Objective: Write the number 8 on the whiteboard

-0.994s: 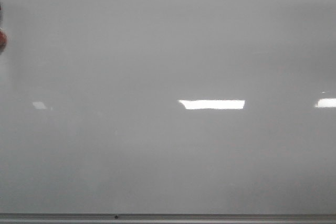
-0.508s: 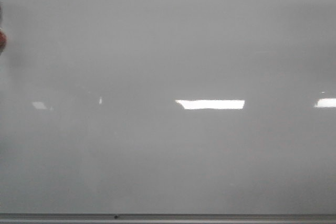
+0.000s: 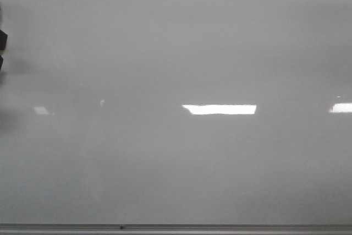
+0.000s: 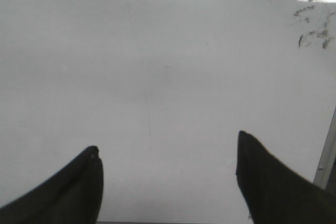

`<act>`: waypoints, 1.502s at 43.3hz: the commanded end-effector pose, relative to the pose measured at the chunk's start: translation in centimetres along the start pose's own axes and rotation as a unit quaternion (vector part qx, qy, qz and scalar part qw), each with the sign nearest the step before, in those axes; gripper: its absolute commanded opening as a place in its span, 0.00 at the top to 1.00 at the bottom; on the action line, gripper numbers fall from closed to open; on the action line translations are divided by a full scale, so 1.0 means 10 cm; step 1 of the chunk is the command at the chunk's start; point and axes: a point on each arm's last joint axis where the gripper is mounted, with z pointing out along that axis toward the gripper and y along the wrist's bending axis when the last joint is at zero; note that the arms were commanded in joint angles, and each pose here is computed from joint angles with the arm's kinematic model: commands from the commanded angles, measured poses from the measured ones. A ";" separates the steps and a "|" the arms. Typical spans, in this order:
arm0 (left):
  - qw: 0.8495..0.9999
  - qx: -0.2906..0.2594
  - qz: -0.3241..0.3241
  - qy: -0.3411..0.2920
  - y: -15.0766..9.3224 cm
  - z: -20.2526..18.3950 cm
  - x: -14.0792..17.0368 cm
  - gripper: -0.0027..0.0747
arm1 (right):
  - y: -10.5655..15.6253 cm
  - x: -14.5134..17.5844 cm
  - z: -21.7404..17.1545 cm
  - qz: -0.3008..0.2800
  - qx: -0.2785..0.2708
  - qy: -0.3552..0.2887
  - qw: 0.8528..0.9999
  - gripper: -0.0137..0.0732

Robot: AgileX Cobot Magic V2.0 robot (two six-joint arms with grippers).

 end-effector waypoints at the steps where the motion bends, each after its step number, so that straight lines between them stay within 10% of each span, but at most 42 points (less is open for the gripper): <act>1: 0.998 0.000 -0.002 -0.062 -0.03 -0.02 -0.24 0.56 | -0.01 -0.14 -0.03 -0.009 0.006 -0.044 0.999 0.21; 25: 0.999 0.010 0.010 -0.035 -0.06 -0.14 -0.29 0.99 | -0.02 -0.18 -0.07 -0.008 0.006 -0.043 0.999 0.21; 40: 0.981 0.070 0.155 0.098 -0.31 -0.72 -0.56 0.99 | -0.01 -0.39 -0.16 0.004 0.000 0.039 0.999 0.21; 53: 0.897 0.224 0.367 0.099 -1.07 -1.04 -0.54 0.99 | 0.27 -0.50 0.19 -0.066 -0.108 0.124 0.984 0.21; 65: 0.797 0.318 0.508 0.078 -1.70 -1.20 -0.25 0.99 | 0.77 -0.50 0.39 -0.222 -0.266 0.175 0.922 0.21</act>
